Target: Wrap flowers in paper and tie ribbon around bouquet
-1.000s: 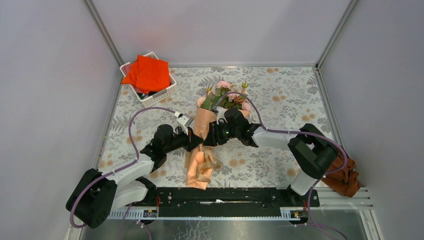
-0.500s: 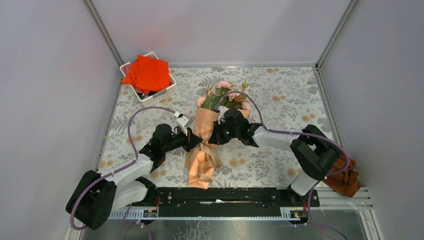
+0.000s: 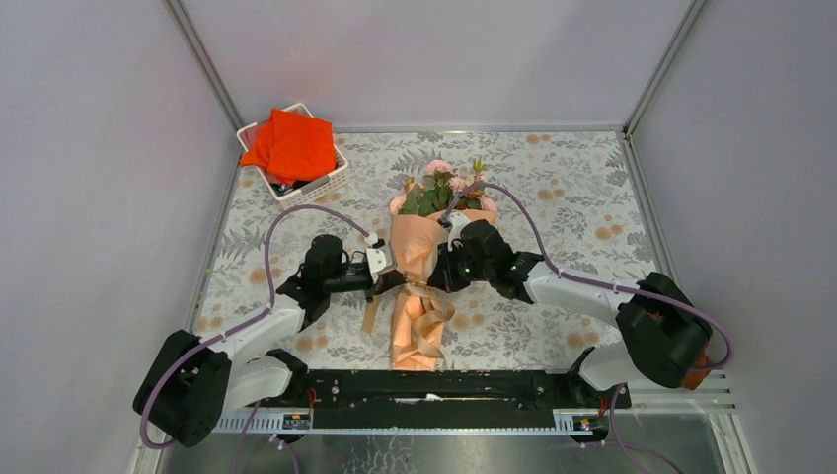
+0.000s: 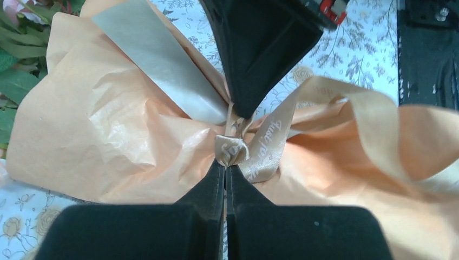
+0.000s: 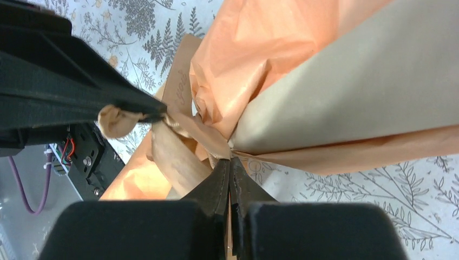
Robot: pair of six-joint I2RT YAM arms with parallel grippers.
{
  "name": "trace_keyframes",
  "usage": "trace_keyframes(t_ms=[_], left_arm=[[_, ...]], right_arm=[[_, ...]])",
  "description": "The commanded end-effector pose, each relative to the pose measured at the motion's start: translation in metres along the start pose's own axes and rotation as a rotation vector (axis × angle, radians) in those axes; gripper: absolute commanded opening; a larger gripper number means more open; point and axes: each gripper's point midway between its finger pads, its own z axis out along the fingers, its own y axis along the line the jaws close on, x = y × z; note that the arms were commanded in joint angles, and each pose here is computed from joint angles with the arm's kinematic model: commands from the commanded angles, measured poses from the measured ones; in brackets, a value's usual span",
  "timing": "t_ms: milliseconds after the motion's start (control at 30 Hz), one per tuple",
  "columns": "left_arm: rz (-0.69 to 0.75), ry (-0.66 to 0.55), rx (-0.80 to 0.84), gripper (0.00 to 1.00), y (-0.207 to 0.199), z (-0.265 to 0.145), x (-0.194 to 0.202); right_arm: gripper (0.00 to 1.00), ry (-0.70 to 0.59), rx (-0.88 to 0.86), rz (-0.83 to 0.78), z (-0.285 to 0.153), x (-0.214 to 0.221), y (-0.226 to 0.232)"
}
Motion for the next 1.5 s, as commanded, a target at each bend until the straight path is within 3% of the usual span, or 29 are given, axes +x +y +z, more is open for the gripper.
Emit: trace_keyframes(t_ms=[0,133,300,400,467,567,867,1067,1300,1467], left_arm=[[0.264,-0.004,0.038,0.0,0.008,0.002,-0.004],[0.342,-0.009,0.085,0.0,0.004,0.006,0.001],[0.357,-0.021,0.119,0.0,-0.007,0.012,0.002],[0.365,-0.035,0.099,0.0,-0.006,0.01,0.0],[0.357,-0.045,0.093,0.0,-0.007,0.009,-0.002],[0.366,-0.032,0.105,0.0,-0.009,0.007,0.001],[0.462,0.054,0.104,0.0,-0.003,-0.004,0.015],[0.461,0.062,0.124,0.0,-0.006,-0.007,0.018],[0.465,0.115,0.115,0.0,0.002,-0.016,0.031],[0.472,0.131,0.147,0.0,-0.002,-0.02,0.036]], right_arm=[[0.0,-0.053,-0.027,-0.014,-0.016,-0.003,0.005],[0.03,-0.024,-0.106,-0.022,-0.014,0.012,0.013],[0.36,0.034,-0.176,-0.164,-0.027,-0.012,0.031],[0.43,-0.01,-0.141,-0.199,-0.04,-0.039,0.021],[0.38,-0.022,-0.109,-0.202,-0.035,-0.052,0.014],[0.21,0.052,-0.135,-0.144,-0.005,-0.052,0.013],[0.09,0.188,-0.215,-0.01,0.051,-0.041,0.015],[0.08,0.297,-0.33,0.015,0.057,-0.01,0.022],[0.12,0.282,-0.499,-0.016,0.05,-0.008,0.043],[0.13,0.303,-0.499,0.006,0.057,-0.002,0.041]])
